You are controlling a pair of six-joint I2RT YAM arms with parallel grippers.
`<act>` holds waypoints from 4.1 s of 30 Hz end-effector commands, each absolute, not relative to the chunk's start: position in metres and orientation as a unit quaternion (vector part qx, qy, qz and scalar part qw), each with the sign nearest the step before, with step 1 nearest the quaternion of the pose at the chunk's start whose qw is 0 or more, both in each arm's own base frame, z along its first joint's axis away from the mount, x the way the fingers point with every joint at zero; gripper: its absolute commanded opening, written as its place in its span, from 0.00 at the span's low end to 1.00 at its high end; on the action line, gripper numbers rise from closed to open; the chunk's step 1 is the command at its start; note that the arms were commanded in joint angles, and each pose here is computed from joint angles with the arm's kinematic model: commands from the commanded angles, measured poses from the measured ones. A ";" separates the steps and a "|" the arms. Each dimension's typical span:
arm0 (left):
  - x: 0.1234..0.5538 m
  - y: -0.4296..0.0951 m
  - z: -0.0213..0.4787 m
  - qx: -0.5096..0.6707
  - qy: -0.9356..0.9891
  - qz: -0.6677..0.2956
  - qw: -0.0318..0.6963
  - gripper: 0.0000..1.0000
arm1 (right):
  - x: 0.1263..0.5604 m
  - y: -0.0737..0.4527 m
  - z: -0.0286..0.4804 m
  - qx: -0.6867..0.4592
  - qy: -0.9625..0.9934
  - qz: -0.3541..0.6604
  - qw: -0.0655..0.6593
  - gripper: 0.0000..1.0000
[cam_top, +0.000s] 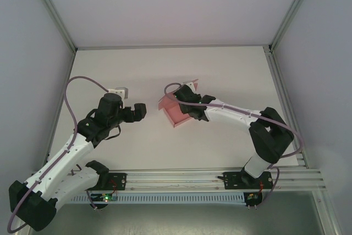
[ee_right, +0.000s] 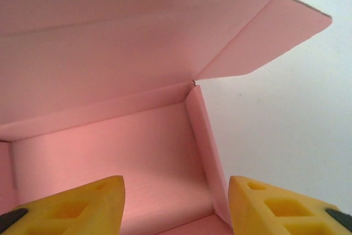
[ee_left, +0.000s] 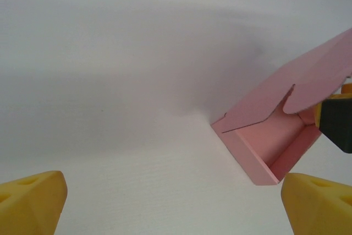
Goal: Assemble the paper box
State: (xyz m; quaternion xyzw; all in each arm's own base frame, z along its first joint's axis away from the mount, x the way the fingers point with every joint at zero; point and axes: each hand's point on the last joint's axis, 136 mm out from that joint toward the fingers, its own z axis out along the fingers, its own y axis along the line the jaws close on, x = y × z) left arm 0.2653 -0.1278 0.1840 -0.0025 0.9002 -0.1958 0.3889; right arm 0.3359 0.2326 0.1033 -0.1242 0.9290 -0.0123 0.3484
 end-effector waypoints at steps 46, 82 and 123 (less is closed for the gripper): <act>0.329 -0.245 0.136 0.288 0.899 -0.228 0.241 0.25 | 0.378 0.209 0.130 -0.626 0.709 0.238 0.221 0.19; 0.415 -0.273 0.165 -0.087 0.886 -0.197 0.410 0.00 | 0.404 0.267 0.156 0.027 0.874 0.233 0.425 0.00; 0.244 -0.207 0.158 -0.013 0.923 -0.219 0.316 1.00 | 0.276 0.225 0.066 -0.194 0.831 0.006 0.521 0.00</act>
